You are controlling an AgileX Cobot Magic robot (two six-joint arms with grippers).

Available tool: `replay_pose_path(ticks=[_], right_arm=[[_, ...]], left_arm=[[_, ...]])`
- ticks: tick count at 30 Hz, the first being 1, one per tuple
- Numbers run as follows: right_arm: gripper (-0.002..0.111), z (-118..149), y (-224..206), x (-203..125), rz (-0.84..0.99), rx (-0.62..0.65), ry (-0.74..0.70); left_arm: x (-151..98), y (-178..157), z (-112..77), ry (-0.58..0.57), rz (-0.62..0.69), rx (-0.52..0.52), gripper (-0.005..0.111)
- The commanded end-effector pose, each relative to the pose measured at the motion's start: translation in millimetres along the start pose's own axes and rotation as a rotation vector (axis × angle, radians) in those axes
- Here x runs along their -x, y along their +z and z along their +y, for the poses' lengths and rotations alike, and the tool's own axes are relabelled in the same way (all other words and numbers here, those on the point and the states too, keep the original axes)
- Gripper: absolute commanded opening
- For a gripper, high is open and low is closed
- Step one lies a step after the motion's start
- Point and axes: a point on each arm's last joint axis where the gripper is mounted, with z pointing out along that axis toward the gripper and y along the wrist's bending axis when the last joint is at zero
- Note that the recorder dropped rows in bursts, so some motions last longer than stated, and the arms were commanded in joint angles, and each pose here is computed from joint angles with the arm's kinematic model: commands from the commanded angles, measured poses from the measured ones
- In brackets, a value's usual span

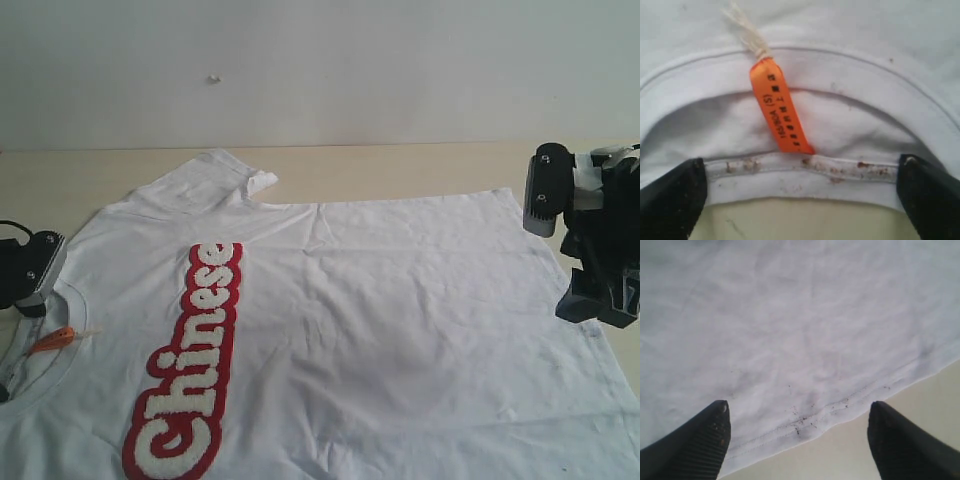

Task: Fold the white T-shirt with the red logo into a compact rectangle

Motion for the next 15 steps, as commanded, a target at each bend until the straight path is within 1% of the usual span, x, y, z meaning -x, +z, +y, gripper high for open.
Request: replay_pose_path(ticks=[1,3,6,9,15], right_arm=[[0.072,-2,2,1,-0.009,-0.018,-0.012],[0.072,-2,2,1,-0.010,-0.023,-0.033],[0.072,-2,3,1,-0.008,-0.018,-0.055],[0.072,-2,8,0,0.000,0.001,-0.062],[0.072,-3,28,-6,0.071,0.048,-0.145]], left_arm=[[-2,17,-3.7,-0.006,0.007,-0.062,0.105],[-2,16,-2.4,-0.030,0.007,-0.062,0.105],[-2,16,-3.4,-0.031,0.007,-0.091,0.105],[-2,17,-3.5,-0.032,0.007,-0.094,0.105],[-2,17,-3.5,-0.032,0.007,-0.094,0.105]])
